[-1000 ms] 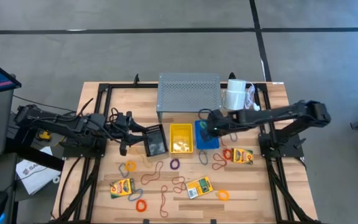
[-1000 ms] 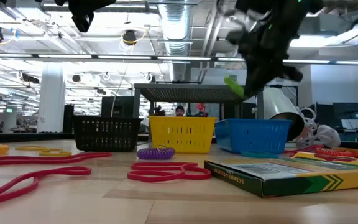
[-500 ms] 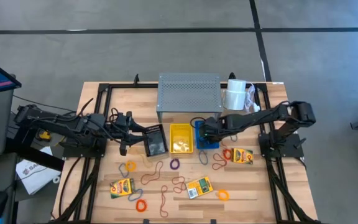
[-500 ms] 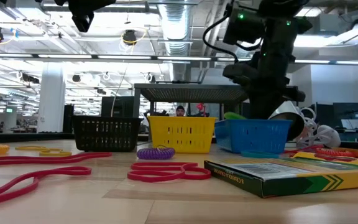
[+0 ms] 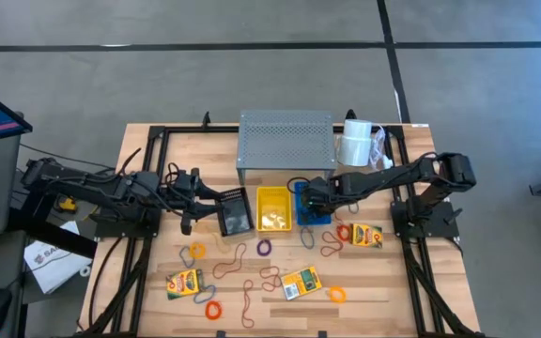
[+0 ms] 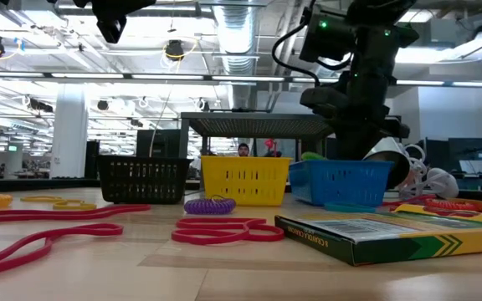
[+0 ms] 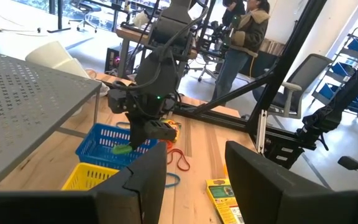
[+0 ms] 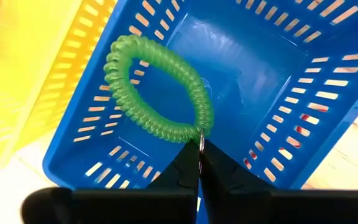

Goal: Pick & Place Office Desk Supplies
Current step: Put the green spring keychain into the blue basket, then put the blue rubber band into the yellow basket

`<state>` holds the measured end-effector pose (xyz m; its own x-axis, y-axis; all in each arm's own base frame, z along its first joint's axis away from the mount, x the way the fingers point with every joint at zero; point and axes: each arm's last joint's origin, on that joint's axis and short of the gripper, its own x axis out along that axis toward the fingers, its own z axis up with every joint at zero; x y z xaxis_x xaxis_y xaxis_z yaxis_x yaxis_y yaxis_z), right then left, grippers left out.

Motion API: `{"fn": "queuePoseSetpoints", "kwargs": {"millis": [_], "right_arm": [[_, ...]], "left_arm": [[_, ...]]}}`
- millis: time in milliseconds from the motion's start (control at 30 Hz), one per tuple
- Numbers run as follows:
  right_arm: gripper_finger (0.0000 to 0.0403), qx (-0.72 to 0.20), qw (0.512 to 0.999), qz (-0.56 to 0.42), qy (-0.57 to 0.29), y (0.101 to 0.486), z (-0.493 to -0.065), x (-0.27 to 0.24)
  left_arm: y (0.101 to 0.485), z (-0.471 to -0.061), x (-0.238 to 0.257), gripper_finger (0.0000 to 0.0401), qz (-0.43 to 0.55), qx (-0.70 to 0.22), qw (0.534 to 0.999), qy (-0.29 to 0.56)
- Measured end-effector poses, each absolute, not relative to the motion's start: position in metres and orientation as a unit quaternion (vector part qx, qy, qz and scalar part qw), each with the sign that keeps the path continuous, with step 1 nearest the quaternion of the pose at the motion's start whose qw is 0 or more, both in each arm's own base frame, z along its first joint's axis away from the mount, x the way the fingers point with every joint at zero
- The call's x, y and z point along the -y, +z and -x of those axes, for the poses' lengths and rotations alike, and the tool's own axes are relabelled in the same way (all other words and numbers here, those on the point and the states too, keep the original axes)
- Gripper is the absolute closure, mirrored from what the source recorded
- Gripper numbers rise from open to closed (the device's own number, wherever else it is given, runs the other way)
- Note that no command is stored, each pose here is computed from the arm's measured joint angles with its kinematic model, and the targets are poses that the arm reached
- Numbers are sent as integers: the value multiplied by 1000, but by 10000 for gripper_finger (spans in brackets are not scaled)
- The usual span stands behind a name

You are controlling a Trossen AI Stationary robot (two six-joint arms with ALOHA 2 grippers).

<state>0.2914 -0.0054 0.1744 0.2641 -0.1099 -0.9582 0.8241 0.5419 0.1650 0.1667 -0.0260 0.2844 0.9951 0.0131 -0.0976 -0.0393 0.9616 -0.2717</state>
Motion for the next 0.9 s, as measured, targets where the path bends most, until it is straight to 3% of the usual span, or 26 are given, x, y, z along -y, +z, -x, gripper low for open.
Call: {"fn": "queuePoseSetpoints", "kwargs": {"millis": [533,667,900], "right_arm": [[370,-521,709,-345,-327,174,-289,6],[323,-533,711,-336,-310,174,-289,6],[203,-534,705,-350,-308,174,-289,13]], "left_arm": [[284,-167,26,242,138,-48,989,13],[284,-167,26,242,138,-48,989,13],[284,-167,26,242,138,-48,989,13]]}}
